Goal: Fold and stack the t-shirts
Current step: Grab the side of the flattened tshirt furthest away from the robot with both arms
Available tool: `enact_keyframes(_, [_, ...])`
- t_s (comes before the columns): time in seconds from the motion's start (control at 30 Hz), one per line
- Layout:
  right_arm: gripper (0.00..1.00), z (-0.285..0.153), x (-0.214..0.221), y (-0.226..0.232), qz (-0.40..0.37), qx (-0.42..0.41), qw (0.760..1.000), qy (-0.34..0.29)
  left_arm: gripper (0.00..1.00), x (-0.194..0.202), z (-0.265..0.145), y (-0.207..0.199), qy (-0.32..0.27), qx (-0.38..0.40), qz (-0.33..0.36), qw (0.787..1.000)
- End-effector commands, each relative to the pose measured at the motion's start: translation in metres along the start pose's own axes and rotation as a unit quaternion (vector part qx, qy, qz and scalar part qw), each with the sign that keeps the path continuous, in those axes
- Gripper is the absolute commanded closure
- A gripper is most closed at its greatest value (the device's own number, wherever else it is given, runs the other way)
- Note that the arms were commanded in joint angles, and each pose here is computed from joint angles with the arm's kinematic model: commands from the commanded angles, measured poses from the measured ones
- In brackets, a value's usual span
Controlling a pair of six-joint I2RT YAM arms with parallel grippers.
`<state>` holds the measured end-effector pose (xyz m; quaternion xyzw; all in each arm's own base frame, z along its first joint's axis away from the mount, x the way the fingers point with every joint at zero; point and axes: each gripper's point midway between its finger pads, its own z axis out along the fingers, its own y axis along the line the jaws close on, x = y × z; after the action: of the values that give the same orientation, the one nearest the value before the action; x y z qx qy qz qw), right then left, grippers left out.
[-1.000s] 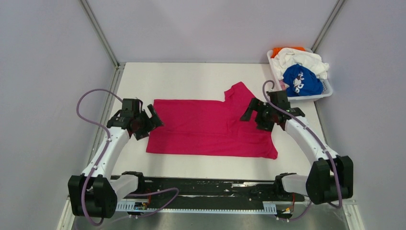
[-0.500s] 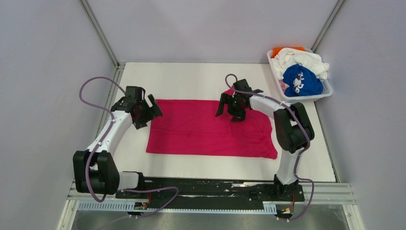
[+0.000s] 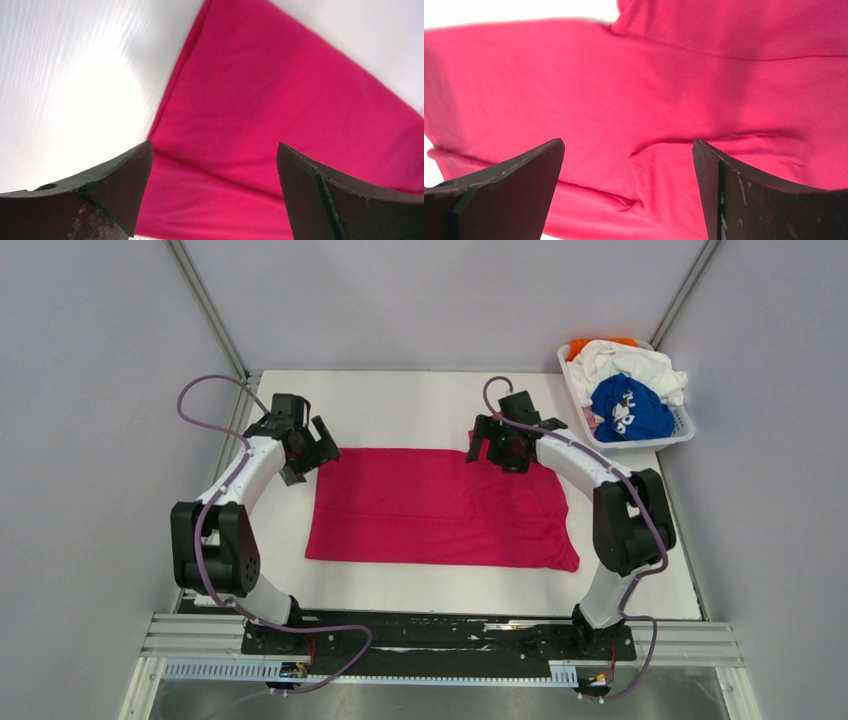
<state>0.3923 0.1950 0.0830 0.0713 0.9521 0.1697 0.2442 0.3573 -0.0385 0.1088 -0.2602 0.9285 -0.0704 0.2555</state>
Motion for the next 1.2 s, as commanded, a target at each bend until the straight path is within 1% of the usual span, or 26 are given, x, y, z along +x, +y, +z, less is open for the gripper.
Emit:
enact_keyframes(0.0, [0.00,-0.049,-0.043,-0.033,0.023,0.053,0.993,-0.107,0.00,-0.047,0.021,-0.006,-0.043,-0.029,0.010,0.999])
enact_keyframes(0.03, [0.00,-0.055,-0.044,-0.041,0.026,0.064,0.991,-0.118,0.00,-0.059,0.022,-0.011,-0.052,-0.028,0.009,0.998])
enact_keyframes(0.07, [0.00,-0.060,-0.045,-0.050,0.030,0.076,0.988,-0.128,0.01,-0.058,0.037,-0.008,-0.037,-0.040,0.009,0.998])
enact_keyframes(0.1, [0.00,-0.066,-0.045,-0.058,0.035,0.088,0.986,-0.137,0.03,-0.069,0.038,-0.015,-0.045,-0.036,0.009,0.998])
enact_keyframes(0.13, [0.00,-0.073,-0.046,-0.065,0.039,0.094,0.984,-0.146,0.04,-0.066,0.053,-0.013,-0.031,-0.046,0.010,0.998])
enact_keyframes(0.17, [0.00,-0.076,-0.044,-0.072,0.045,0.099,0.983,-0.149,0.05,-0.076,0.055,-0.018,-0.039,-0.044,0.010,0.998])
enact_keyframes(0.2, [0.00,-0.079,-0.041,-0.078,0.052,0.100,0.982,-0.150,0.06,-0.075,0.070,-0.016,-0.031,-0.052,0.013,0.998])
enact_keyframes(0.23, [0.00,-0.082,-0.039,-0.083,0.059,0.099,0.982,-0.151,0.08,-0.084,0.072,-0.020,-0.039,-0.050,0.013,0.998])
enact_keyframes(0.27, [0.00,-0.084,-0.037,-0.088,0.066,0.097,0.981,-0.152,0.10,-0.080,0.086,-0.017,-0.025,-0.059,0.013,0.998])
enact_keyframes(0.3, [0.00,-0.086,-0.035,-0.092,0.073,0.097,0.981,-0.152,0.11,-0.086,0.088,-0.021,-0.027,-0.056,0.013,0.998])
enact_keyframes(0.37, [0.00,-0.089,-0.029,-0.102,0.084,0.102,0.979,-0.152,0.14,-0.082,0.106,-0.021,-0.011,-0.059,0.011,0.998])
enact_keyframes(0.43, [0.00,-0.091,-0.026,-0.107,0.086,0.105,0.979,-0.154,0.16,-0.079,0.115,-0.024,-0.003,-0.054,0.008,0.998])
enact_keyframes(0.5, [0.00,-0.092,-0.024,-0.112,0.083,0.113,0.978,-0.155,0.19,-0.076,0.122,-0.025,0.005,-0.052,0.005,0.999])
enact_keyframes(0.7, [0.00,-0.095,-0.026,-0.119,0.076,0.129,0.975,-0.163,0.24,-0.073,0.131,-0.021,0.004,-0.060,0.000,0.998])
enact_keyframes(0.77, [0.00,-0.095,-0.026,-0.120,0.076,0.132,0.975,-0.164,0.28,-0.072,0.133,-0.020,0.006,-0.063,0.001,0.998])
enact_keyframes(1.0, [0.00,-0.088,-0.019,-0.124,0.076,0.139,0.976,-0.152,0.36,-0.074,0.137,-0.017,0.012,-0.077,0.011,0.997])
enact_keyframes(1.17, [0.00,-0.087,-0.018,-0.126,0.073,0.141,0.976,-0.149,0.48,-0.073,0.138,-0.017,0.018,-0.090,0.022,0.996])
